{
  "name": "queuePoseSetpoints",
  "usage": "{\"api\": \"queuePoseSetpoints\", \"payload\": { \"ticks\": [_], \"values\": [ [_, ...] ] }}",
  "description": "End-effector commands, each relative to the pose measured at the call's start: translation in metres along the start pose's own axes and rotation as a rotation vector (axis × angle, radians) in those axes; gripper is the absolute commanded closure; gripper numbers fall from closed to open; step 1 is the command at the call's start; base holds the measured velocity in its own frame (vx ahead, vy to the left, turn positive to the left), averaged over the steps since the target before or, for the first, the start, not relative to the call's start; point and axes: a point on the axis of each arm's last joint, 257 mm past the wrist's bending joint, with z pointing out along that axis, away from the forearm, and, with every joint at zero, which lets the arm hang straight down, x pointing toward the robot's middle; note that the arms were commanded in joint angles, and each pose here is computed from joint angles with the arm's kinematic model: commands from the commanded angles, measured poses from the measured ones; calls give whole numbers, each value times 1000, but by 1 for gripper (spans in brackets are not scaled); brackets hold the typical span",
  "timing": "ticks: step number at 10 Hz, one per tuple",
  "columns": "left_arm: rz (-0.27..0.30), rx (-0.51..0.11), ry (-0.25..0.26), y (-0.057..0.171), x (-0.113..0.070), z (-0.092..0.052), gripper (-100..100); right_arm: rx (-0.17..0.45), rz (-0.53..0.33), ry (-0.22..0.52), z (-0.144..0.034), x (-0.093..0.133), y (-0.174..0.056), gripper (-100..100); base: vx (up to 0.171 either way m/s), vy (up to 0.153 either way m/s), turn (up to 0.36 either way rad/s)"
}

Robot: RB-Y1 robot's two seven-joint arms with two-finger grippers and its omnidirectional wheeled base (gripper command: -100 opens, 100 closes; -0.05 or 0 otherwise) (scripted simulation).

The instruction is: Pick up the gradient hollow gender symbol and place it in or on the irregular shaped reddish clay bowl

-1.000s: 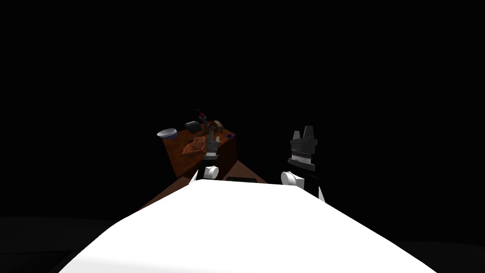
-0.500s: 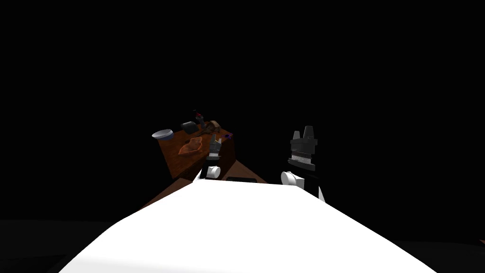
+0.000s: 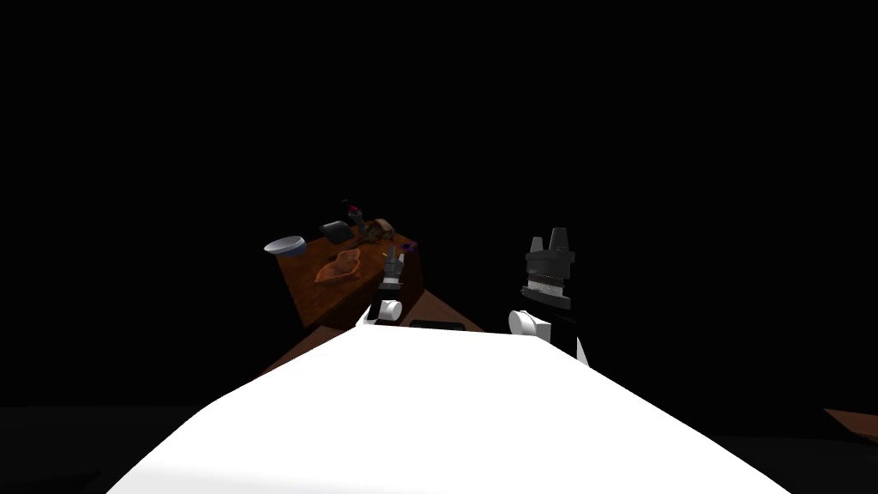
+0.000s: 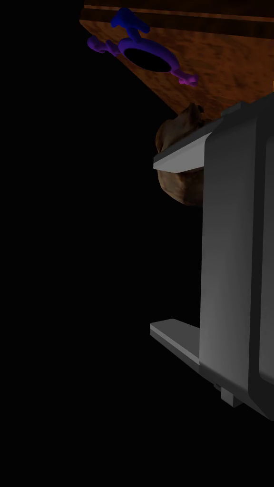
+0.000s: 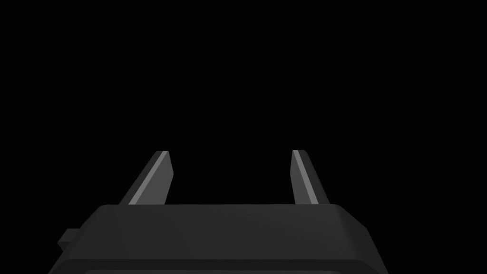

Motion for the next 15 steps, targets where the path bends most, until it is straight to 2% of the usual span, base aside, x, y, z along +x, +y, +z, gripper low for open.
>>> {"api": "queuePoseSetpoints", "payload": {
  "ticks": [1, 5, 6, 10, 15],
  "values": [
    [-10, -15, -2, 12, 0, 2, -100, 0, 0, 0, 0, 0, 0, 0, 5, -18, -56],
    [-27, -57, -8, 42, -1, 4, -100, 0, 0, 0, 0, 0, 0, 0, 13, -21, -66],
    [-21, -77, -12, 51, -4, -1, -100, 0, 0, 0, 0, 0, 0, 0, 16, -13, -17],
    [-21, -128, -21, 81, -8, -1, -100, 0, 0, 0, 0, 0, 0, 0, 24, -2, -44],
    [-10, -178, -32, 108, -15, -3, -100, 0, 0, 0, 0, 0, 0, 0, 29, 11, -33]
  ]
}}
